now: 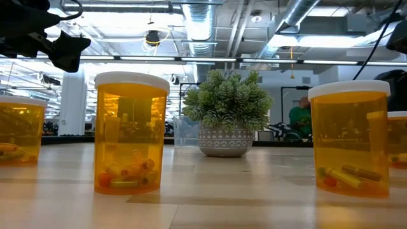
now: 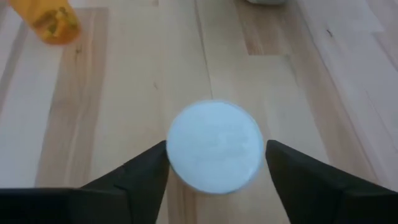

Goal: Pick and place pill bottles into a basket
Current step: Put the orange pill bottle into the transparent bin

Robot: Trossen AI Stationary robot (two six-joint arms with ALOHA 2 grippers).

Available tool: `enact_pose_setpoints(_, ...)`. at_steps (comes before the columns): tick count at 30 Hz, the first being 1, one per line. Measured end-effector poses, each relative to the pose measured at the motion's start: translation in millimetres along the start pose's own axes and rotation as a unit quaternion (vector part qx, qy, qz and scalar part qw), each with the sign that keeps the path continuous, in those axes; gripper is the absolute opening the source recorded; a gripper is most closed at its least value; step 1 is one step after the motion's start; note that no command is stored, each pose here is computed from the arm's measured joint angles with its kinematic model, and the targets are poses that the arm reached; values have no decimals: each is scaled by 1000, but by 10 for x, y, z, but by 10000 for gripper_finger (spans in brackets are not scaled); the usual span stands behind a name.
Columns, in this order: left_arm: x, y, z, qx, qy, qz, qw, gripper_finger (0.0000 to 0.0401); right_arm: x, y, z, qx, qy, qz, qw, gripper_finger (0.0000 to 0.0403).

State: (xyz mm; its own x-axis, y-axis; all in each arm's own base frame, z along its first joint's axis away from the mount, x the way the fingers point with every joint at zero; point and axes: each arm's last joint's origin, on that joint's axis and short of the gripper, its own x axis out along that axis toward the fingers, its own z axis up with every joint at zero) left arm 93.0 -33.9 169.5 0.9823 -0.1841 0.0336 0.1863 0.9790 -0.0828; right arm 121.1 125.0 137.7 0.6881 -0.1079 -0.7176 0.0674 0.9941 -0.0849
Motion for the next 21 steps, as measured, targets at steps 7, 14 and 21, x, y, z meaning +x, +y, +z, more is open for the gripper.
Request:
enact_pose_setpoints(7, 0, 0, 1, 0, 0, 0, 1000, 277, 13, -6, 25, 8, -5, 0, 1000, 184)
enact_pose_setpoints(14, 0, 0, 1, 0, 0, 0, 1000, 277, 14, -6, 26, 8, -5, 0, 1000, 200)
enact_pose_setpoints(21, 0, 0, 1, 0, 0, 0, 1000, 277, 47, -46, 62, 22, -5, -11, 1000, 192)
